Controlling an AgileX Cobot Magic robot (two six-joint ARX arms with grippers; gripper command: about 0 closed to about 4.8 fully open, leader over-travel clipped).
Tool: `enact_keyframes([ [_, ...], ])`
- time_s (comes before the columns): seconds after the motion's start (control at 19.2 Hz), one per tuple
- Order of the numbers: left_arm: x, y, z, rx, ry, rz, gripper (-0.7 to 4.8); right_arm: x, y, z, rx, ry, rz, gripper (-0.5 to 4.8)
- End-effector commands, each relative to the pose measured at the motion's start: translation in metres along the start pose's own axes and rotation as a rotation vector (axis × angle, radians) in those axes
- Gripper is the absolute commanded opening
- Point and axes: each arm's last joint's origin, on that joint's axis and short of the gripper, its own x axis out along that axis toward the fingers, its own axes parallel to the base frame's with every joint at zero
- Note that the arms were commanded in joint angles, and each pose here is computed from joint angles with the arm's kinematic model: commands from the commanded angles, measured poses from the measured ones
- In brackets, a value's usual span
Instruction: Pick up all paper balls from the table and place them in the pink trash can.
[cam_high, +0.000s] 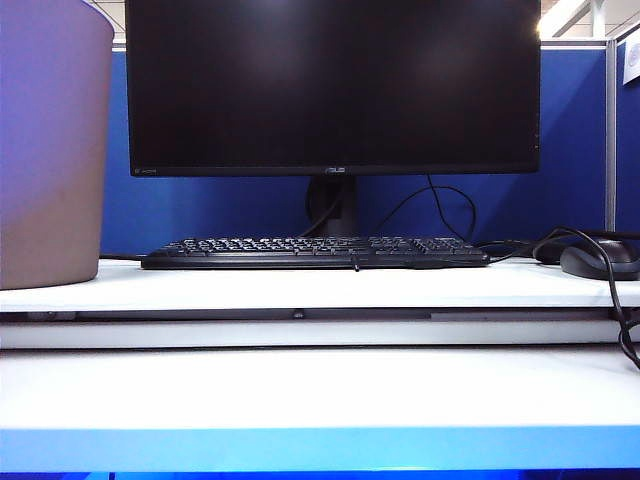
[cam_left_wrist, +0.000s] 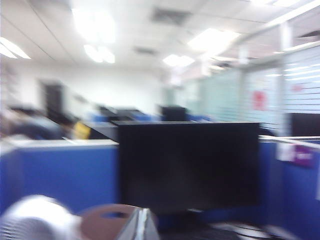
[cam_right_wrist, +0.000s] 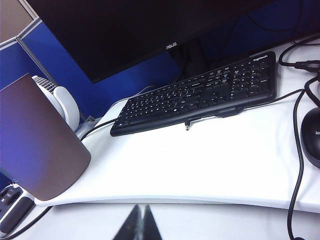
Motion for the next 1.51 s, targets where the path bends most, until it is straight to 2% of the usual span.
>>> enact_keyframes([
  [0.05,-0.010,-0.017,-0.010,0.097,0.011,0.072,-0.06,-0.001,0.002,0.003,-0.016,-0.018,0.011,-0.05],
  [0.16,-0.006,-0.020,-0.019,0.100,0.050,0.094,-0.06,-0.001,0.002,0.003,-0.016,-0.018,0.011,-0.05],
  [0.31,0.012,-0.017,-0.039,0.074,0.163,0.107,-0.06,-0.001,0.002,0.003,-0.016,-0.018,0.012,-0.05],
  [0.47,0.043,-0.011,-0.072,0.041,0.331,0.107,-0.06,-0.001,0.002,0.003,-0.016,-0.018,0.011,-0.05],
  [0.57,0.065,-0.006,-0.099,0.008,0.396,0.109,-0.06,-0.001,0.002,0.003,-0.016,-0.018,0.012,-0.05],
  [0.88,0.122,0.004,-0.193,-0.217,0.408,0.030,-0.06,-0.001,0.002,0.003,-0.016,-0.018,0.012,-0.05],
  [1.09,0.145,0.010,-0.251,-0.363,0.444,0.066,-0.06,-0.001,0.002,0.002,-0.013,-0.008,0.019,-0.05],
  [1.2,0.153,0.012,-0.269,-0.397,0.478,0.078,-0.06,-0.001,0.001,-0.002,0.007,0.048,0.034,-0.05],
  [1.35,0.157,0.013,-0.282,-0.398,0.507,0.085,-0.06,-0.002,-0.005,-0.013,0.098,0.150,-0.030,-0.05],
  [1.51,0.160,0.014,-0.288,-0.398,0.503,0.085,-0.06,-0.002,-0.005,-0.014,0.116,0.151,-0.033,-0.05],
])
